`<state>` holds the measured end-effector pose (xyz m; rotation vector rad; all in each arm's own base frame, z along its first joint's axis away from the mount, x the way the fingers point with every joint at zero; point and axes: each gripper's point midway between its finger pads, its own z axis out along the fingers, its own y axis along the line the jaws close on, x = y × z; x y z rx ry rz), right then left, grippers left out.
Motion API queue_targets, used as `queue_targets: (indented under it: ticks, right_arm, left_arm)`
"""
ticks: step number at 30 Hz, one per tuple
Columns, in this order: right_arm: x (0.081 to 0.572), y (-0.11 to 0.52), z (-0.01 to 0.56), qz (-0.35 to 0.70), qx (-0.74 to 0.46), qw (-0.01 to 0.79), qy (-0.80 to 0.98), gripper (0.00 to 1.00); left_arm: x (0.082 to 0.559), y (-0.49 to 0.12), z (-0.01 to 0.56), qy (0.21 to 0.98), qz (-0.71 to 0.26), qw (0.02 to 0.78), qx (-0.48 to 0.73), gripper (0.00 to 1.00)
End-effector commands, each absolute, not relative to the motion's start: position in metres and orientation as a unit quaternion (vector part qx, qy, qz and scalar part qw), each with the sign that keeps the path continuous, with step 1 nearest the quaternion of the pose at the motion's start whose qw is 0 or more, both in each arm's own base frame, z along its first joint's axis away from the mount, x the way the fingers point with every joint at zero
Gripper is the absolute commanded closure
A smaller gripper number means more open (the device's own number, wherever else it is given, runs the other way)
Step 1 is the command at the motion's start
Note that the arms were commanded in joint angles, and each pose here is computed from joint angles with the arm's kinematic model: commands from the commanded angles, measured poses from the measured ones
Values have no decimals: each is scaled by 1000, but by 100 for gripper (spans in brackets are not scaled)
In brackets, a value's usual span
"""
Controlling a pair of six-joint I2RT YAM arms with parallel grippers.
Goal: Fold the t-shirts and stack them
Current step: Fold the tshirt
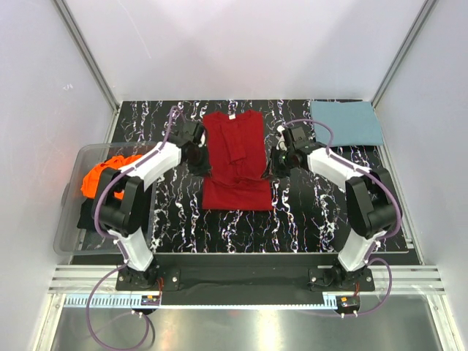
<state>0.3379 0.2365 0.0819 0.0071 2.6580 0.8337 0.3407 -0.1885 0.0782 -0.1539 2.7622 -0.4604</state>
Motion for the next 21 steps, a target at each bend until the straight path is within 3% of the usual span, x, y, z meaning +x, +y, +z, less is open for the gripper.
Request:
queue_targets:
  ticks: [1, 13, 21]
  right_arm:
    - [358, 243, 102, 318, -34, 199, 926, 100]
    - [413, 237, 120, 360, -24, 207, 909, 100]
    - [431, 240, 95, 364, -18, 187, 912, 97]
  left_arm:
    - [367, -189, 92, 965, -182, 182, -51, 100]
    - [419, -173, 95, 959, -198, 187, -75, 100]
    - [436, -167, 77, 961, -200, 171, -88, 100]
